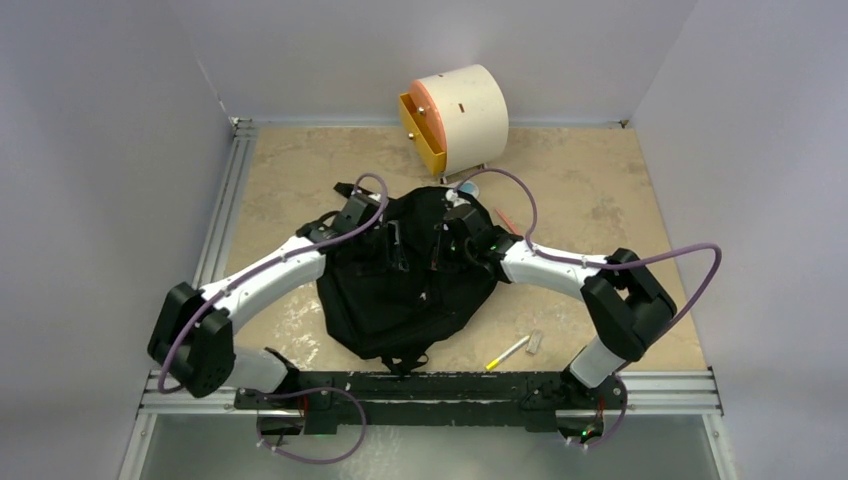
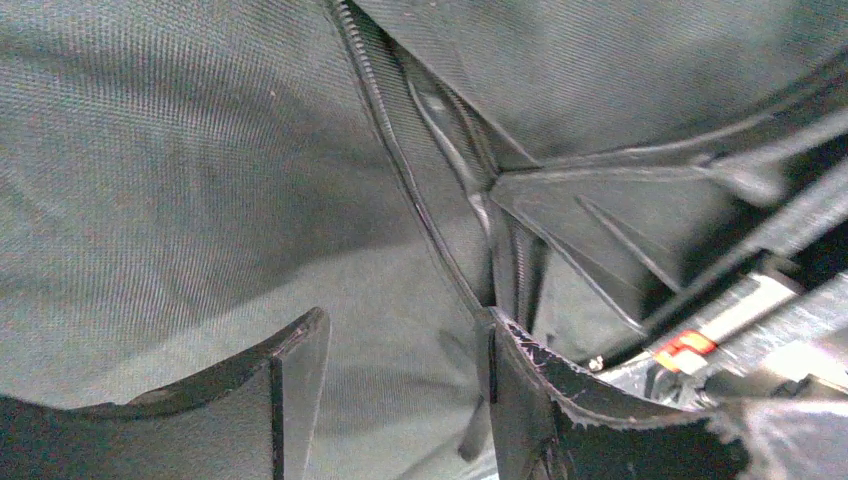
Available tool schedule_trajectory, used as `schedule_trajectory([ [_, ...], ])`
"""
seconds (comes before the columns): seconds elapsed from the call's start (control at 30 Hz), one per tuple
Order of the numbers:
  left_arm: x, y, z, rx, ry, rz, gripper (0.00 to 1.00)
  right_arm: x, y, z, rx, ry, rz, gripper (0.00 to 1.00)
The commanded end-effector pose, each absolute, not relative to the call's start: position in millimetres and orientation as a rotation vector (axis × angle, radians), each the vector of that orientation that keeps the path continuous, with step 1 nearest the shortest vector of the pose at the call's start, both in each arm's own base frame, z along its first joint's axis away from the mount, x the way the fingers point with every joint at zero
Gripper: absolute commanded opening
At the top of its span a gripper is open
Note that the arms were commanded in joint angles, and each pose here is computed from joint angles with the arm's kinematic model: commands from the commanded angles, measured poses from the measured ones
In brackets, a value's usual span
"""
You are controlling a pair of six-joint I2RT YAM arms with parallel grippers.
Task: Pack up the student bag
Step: Adjust the student bag at the center of the board.
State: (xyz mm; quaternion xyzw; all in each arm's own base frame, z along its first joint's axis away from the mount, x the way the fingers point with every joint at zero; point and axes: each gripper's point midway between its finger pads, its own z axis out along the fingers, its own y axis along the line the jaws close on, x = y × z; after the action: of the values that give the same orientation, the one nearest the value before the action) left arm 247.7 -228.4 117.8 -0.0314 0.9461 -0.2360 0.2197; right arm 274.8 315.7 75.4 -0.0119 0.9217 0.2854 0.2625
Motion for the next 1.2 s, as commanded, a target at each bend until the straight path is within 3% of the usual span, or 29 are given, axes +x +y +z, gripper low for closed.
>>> schedule_trajectory([
  [0.0, 272, -241, 118, -0.140, 2.582, -0.586, 0.54, 292, 304, 79, 0.057, 2.436, 0.844, 0.00],
  [0.33, 286, -246, 89, -0.165, 2.658, -0.312, 0.55, 291, 303, 76, 0.048, 2.412, 0.935, 0.00],
  [0.6, 271, -233, 58, -0.125, 2.745, 0.016, 0.54, 281, 305, 70, 0.044, 2.409, 1.009, 0.00],
  [1.17, 244, -212, 17, 0.051, 2.803, 0.292, 0.27, 278, 304, 66, 0.042, 2.410, 1.026, 0.00],
])
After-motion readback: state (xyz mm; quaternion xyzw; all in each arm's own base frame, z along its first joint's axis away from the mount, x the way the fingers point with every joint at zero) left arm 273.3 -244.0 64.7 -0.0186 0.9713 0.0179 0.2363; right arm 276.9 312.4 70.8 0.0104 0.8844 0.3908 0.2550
